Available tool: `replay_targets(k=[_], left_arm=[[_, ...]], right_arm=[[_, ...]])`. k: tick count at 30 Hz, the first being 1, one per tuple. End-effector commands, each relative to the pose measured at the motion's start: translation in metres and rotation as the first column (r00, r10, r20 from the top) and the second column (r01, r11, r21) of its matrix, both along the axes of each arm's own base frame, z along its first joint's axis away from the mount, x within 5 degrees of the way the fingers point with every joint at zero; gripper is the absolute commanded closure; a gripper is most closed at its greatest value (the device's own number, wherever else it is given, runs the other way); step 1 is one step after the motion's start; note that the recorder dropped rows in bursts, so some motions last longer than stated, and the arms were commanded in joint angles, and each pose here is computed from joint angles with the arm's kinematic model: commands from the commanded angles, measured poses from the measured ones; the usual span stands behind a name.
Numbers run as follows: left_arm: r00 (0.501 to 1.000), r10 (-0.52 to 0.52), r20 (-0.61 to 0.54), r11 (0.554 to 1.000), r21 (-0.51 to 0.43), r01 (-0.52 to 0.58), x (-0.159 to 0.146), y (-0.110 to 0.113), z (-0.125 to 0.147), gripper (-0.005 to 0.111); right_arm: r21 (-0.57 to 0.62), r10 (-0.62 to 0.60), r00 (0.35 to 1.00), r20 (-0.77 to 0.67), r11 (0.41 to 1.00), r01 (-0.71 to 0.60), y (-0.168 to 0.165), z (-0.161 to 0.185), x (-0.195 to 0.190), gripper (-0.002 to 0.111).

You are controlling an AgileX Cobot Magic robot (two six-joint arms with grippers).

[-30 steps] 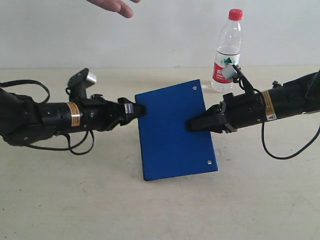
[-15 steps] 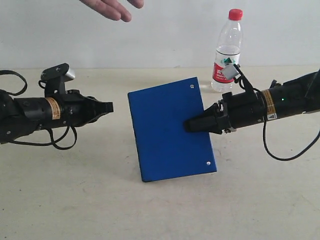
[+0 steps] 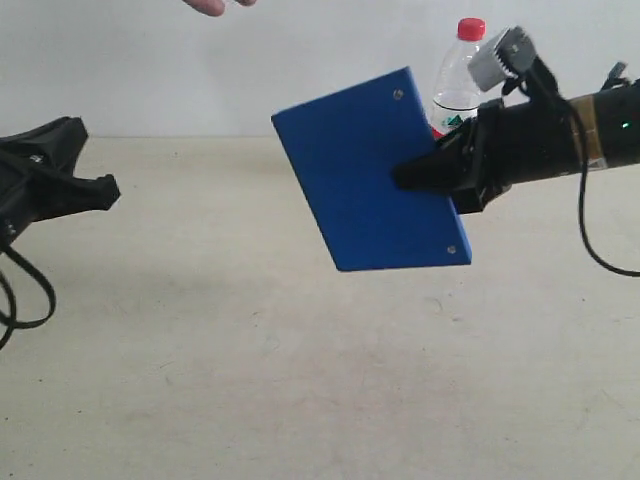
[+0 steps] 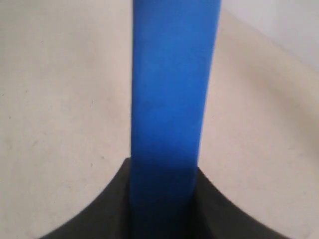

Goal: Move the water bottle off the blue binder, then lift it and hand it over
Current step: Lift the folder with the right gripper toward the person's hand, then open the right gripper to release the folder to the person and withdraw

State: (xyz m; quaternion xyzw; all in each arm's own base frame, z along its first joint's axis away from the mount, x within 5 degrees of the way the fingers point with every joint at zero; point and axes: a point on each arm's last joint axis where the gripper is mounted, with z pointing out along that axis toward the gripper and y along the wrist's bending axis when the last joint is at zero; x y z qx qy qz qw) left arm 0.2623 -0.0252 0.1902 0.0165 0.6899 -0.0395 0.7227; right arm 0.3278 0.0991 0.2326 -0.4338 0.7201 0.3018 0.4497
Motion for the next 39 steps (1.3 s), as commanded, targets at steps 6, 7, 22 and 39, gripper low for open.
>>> replay_targets(k=[6,7,22,39], left_arm=[[0.975,0.064,0.212,0.989,0.118,-0.090,-0.063,0.012,0.042,0.102],[0.971,0.062,0.232,0.987,0.131,-0.095,-0.076,0.013,0.044,0.102],[0.934,0.067,0.350,0.984,0.133,-0.120,-0.134,0.019,0.045,0.102],[0.950,0.074,0.303,0.984,0.133,-0.119,-0.133,0.020,0.041,0.102]], right_arm=[[0.133,-0.261,0.909,0.325,0.964,0.229,-0.022,0.058,-0.116,0.108],[0.133,-0.302,0.901,0.313,0.953,0.273,-0.026,0.052,-0.130,0.108],[0.383,-0.273,0.933,0.232,0.908,0.170,-0.021,0.021,-0.174,0.108],[0.324,-0.142,0.953,0.266,0.945,0.050,0.032,0.052,-0.131,0.108]])
